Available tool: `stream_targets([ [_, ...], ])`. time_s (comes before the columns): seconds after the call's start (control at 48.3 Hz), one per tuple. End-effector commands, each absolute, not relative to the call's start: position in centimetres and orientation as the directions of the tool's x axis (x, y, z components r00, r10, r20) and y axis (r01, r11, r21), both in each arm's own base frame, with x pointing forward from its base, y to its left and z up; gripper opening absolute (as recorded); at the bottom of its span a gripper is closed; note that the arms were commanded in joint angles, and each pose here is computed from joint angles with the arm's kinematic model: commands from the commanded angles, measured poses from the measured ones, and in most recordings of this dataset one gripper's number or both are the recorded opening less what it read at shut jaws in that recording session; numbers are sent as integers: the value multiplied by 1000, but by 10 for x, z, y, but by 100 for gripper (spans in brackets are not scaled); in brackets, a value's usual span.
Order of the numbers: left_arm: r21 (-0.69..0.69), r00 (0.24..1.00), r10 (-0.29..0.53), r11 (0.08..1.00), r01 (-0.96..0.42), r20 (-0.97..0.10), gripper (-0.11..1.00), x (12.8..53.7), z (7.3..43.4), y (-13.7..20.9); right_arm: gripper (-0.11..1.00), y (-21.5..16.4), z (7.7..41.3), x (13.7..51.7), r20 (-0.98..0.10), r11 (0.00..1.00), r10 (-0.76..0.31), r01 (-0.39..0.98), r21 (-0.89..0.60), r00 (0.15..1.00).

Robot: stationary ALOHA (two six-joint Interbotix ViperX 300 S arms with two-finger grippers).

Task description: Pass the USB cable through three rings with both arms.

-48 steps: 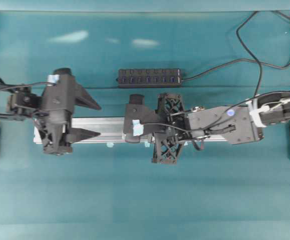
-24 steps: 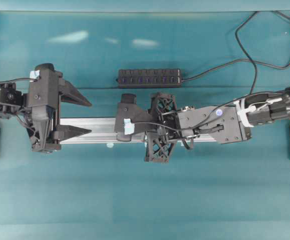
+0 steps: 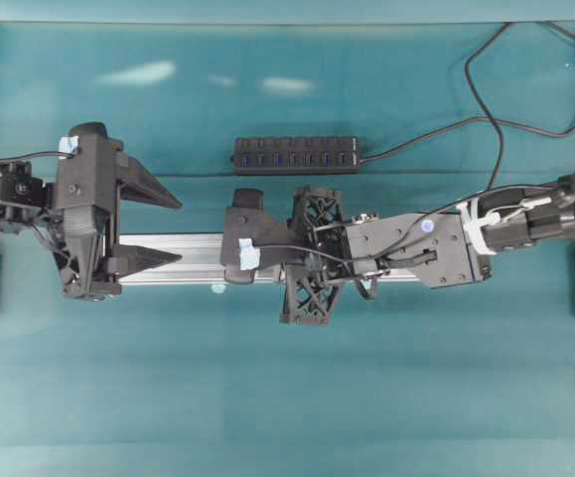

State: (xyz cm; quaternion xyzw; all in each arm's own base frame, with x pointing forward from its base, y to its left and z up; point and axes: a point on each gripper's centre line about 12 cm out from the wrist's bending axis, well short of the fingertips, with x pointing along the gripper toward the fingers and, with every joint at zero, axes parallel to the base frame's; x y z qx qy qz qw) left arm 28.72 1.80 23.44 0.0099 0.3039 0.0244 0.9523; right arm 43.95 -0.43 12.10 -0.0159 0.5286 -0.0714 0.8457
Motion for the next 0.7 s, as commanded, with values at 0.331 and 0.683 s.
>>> stream_targets([
  [0.331,36,830,58,998,-46,-554,80,289,243,19,-7,13,129,444,-878,993,-117,33,-115,464],
  [0.683,34,829,58,998,-46,-556,80,288,243,19,-7,21,134,447,-873,992,-109,1,-123,474],
])
